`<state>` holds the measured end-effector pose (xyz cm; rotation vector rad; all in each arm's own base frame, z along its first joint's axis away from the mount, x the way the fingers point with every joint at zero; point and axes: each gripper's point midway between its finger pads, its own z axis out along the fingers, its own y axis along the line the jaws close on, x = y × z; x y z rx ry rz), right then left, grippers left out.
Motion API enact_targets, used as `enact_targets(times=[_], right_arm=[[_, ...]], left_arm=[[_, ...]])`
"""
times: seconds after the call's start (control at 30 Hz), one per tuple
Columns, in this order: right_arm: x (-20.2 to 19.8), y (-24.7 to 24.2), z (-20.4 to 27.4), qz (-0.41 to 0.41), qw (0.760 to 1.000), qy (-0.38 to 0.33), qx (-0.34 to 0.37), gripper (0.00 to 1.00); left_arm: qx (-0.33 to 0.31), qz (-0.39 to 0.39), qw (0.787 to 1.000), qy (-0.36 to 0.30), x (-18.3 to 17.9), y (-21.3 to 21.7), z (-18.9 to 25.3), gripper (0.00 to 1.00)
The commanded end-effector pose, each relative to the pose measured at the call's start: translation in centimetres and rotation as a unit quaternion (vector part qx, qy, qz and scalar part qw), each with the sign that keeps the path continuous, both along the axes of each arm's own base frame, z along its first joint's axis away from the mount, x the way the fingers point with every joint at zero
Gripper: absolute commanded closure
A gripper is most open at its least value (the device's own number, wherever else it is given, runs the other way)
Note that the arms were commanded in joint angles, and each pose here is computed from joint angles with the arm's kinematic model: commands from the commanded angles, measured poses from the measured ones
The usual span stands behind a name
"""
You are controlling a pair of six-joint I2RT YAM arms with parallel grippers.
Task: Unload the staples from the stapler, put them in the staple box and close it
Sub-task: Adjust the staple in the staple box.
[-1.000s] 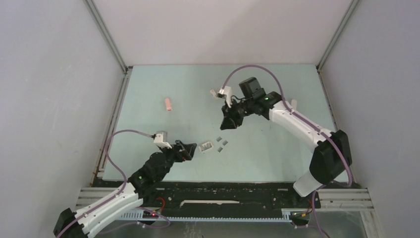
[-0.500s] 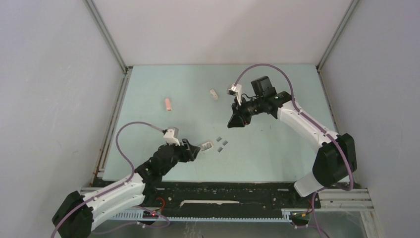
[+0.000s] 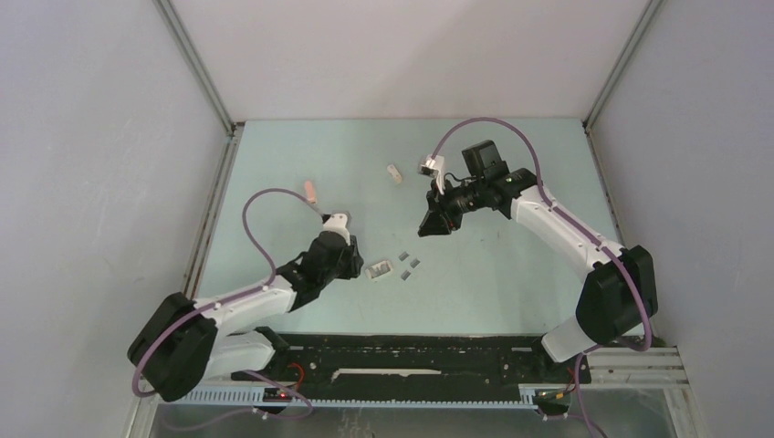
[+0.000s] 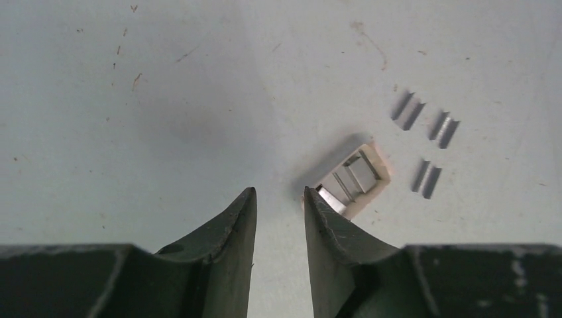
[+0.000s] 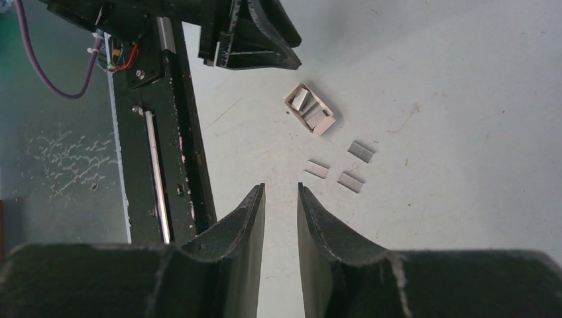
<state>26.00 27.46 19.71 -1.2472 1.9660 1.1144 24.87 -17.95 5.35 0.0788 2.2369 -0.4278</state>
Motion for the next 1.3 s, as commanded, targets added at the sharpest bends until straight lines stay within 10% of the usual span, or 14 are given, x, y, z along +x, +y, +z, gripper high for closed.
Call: enact_targets(times=[0.0, 0.6, 1.27], right_arm=[[-0.3, 0.0, 0.9, 0.011, 1.000, -0.010, 0.012, 0.68], [-0.5, 0.1, 0.6, 0.016, 1.000, -0.003, 0.013, 0.67], [-0.6, 0.1, 0.7, 0.019, 1.000, 0.003, 0.018, 0.67]], left_arm=[[0.017, -0.029, 0.999, -0.011, 1.9, -0.9, 1.4, 0.62], [0.003, -0.087, 0.996, 0.012, 1.6, -3.0, 0.7, 0.49], [0.042, -0.088, 0.994, 0.049, 1.8, -2.8, -0.9, 0.57]])
